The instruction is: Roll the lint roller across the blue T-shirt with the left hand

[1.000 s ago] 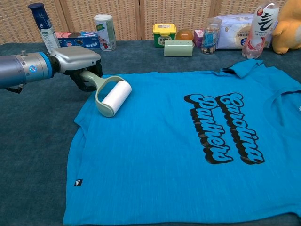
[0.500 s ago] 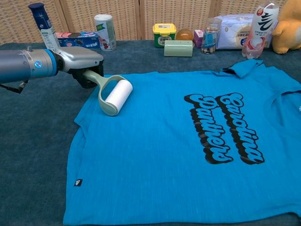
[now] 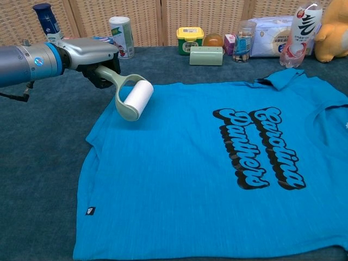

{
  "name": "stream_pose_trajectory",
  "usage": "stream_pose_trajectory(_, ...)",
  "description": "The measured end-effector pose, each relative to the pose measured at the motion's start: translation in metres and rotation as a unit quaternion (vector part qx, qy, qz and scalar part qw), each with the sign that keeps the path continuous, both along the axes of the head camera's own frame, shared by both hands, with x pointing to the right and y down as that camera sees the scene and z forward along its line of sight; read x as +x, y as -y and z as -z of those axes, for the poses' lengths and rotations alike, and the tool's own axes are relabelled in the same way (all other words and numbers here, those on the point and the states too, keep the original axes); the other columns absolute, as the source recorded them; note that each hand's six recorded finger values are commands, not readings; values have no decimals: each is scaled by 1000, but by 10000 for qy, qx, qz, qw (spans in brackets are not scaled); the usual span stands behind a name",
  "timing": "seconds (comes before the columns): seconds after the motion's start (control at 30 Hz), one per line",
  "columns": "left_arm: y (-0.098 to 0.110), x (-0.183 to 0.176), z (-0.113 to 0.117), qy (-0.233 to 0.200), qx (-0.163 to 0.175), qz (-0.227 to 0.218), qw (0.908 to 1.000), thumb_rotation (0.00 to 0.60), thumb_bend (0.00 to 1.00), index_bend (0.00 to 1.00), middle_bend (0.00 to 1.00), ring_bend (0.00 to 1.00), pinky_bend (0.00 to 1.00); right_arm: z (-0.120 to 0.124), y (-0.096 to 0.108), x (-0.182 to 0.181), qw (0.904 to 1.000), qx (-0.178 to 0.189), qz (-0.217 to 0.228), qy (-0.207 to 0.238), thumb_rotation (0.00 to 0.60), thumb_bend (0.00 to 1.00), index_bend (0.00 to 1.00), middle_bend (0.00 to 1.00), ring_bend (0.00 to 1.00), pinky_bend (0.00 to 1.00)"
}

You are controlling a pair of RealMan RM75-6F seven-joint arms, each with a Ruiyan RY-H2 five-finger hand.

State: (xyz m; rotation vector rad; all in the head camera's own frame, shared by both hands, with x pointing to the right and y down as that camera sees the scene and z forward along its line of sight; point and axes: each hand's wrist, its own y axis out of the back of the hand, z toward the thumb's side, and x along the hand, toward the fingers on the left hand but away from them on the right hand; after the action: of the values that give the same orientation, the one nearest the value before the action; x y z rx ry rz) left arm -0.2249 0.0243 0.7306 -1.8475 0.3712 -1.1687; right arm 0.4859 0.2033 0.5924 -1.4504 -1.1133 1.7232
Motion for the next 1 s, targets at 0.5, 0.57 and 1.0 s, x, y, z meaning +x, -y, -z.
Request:
stream_pose_trajectory(0.5, 3, -31, 6, -21, 13, 554, 9985, 600, 681, 938, 876, 832, 986, -4, -1, 0, 9999, -104, -14, 70, 600, 0, 25, 0, 0, 0)
stream_pose_trajectory(0.57, 3, -34, 6, -42, 13, 617, 9981, 600, 681, 939, 876, 832, 986, -5, -1, 0, 9999, -116, -17, 79, 600, 0, 25, 0, 0, 0)
stream_pose_trajectory(1.0, -2, -36, -7, 103, 92, 659, 9977, 600, 681, 939, 876, 832, 986, -8, -1, 2, 9997, -193, -59, 145, 600, 0, 25, 0, 0, 0)
